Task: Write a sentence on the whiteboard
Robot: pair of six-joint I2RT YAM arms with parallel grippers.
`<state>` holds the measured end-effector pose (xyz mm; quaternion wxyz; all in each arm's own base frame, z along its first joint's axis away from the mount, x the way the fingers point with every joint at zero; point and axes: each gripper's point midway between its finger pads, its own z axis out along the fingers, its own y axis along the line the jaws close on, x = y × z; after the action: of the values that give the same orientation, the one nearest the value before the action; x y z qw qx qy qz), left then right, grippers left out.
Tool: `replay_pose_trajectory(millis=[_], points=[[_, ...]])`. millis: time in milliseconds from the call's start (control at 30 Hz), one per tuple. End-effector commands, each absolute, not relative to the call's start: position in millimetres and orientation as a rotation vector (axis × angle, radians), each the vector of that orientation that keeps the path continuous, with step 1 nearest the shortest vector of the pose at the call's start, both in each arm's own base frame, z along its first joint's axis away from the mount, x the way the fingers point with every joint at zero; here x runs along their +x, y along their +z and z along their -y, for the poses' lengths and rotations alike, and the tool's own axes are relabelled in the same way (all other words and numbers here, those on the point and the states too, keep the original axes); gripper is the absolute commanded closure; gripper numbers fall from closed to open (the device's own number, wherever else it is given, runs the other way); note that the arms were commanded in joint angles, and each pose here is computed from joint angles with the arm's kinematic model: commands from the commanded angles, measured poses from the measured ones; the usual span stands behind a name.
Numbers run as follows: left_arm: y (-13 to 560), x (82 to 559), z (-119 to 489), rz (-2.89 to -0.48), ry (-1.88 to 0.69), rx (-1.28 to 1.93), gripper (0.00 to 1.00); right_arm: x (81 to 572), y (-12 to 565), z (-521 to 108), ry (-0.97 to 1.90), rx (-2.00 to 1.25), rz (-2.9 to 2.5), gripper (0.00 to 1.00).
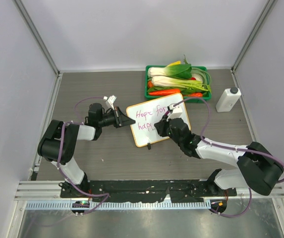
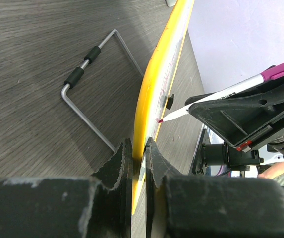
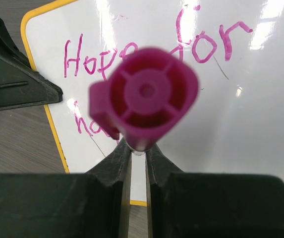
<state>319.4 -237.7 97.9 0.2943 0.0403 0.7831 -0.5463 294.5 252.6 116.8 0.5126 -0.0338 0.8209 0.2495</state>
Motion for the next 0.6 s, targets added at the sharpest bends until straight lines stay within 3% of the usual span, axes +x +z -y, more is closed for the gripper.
replay_pose_trajectory(millis=[0, 567], points=[[50.0, 313.9, 223.8, -2.257, -1.308, 0.002, 1.0, 291.0, 118.6, -249.9, 0.609, -0.076, -1.974, 0.99], [49.7, 313.2, 224.0, -2.258, -1.306, 0.004, 1.0, 318.2, 184.3, -266.7, 0.642, -0.047, -1.826, 0.99]])
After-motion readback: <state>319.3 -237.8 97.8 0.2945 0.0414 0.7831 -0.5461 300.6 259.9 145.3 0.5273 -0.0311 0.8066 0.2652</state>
